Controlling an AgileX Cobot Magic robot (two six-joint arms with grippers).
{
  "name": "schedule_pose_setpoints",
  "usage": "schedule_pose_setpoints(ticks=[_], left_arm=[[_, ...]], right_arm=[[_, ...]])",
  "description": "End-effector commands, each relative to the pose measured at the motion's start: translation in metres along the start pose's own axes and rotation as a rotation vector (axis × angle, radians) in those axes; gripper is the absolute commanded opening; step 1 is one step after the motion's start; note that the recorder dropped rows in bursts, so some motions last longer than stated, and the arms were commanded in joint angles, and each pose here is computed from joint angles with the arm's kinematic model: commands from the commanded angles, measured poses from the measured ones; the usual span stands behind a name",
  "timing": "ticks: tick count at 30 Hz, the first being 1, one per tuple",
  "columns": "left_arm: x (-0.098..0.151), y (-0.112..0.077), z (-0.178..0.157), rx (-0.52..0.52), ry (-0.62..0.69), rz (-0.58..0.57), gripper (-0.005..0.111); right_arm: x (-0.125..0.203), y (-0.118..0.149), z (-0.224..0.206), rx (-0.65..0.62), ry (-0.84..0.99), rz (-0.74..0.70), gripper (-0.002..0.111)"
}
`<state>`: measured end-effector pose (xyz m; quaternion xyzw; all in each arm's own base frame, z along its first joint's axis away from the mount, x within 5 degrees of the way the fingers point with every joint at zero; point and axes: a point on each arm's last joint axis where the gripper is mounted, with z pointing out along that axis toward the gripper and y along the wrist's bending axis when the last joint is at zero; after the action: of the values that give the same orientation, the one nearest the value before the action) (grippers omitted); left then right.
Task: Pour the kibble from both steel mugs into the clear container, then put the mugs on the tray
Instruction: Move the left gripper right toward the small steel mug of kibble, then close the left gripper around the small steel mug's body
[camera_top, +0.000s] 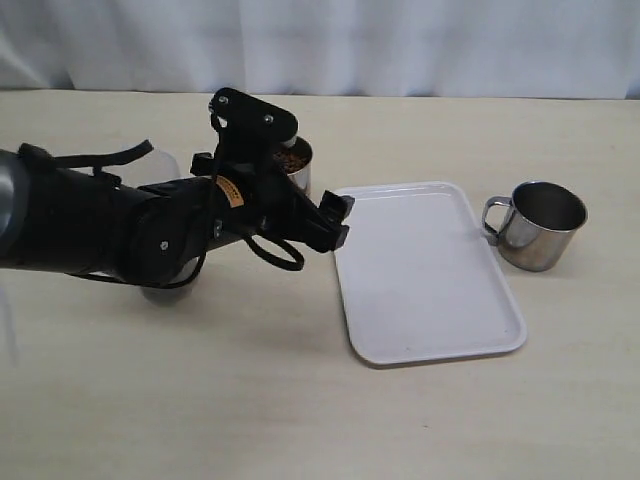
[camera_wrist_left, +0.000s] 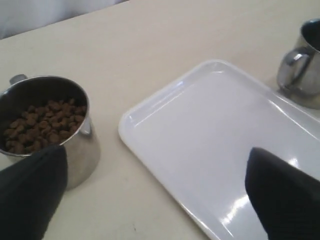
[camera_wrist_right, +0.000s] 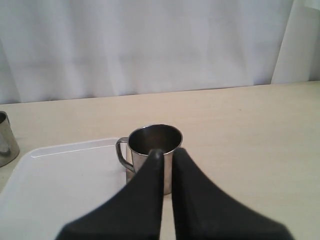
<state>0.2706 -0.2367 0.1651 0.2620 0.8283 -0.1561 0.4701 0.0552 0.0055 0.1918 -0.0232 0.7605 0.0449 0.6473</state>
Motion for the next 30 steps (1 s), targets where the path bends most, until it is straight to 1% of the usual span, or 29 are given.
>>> schedule_pose_setpoints(ticks=[1,6,10,13,15,16,20,24,27,30], left_arm=[[0.001,0.008,0.013,-0.057,-0.069,-0.051,0.086],[0.008,0.011,0.025,-0.091,-0.13,-0.043,0.086],[0.016,0.012,0.034,-0.112,-0.143,-0.045,0.086],[0.021,0.017,0.04,-0.162,-0.148,-0.099,0.086],[0.024,0.024,0.044,-0.215,-0.138,-0.172,0.086],[0.026,0.027,0.046,-0.23,-0.13,-0.189,0.086],[0.031,0.037,0.052,-0.237,-0.083,-0.195,0.086],[0.033,0.044,0.057,-0.22,-0.033,-0.18,0.086],[0.032,0.047,0.06,-0.225,-0.043,-0.182,0.086],[0.032,0.046,0.065,-0.211,-0.048,-0.149,0.086]], right_arm=[[0.001,-0.001,0.0,0.009,0.003,-0.007,0.005],[0.001,-0.001,0.0,0.009,0.003,-0.007,0.005],[0.001,-0.001,0.0,0.009,0.003,-0.007,0.005],[0.001,-0.001,0.0,0.009,0.003,-0.007,0.005],[0.001,-0.001,0.0,0.009,0.003,-0.007,0.005],[0.001,-0.001,0.0,0.009,0.003,-0.007,0.005],[0.001,-0.001,0.0,0.009,0.003,-0.007,0.005],[0.001,-0.001,0.0,0.009,0.003,-0.007,0.005],[0.001,-0.001,0.0,0.009,0.003,-0.007,0.005],[0.001,-0.001,0.0,0.009,0.003,-0.007,0.005]])
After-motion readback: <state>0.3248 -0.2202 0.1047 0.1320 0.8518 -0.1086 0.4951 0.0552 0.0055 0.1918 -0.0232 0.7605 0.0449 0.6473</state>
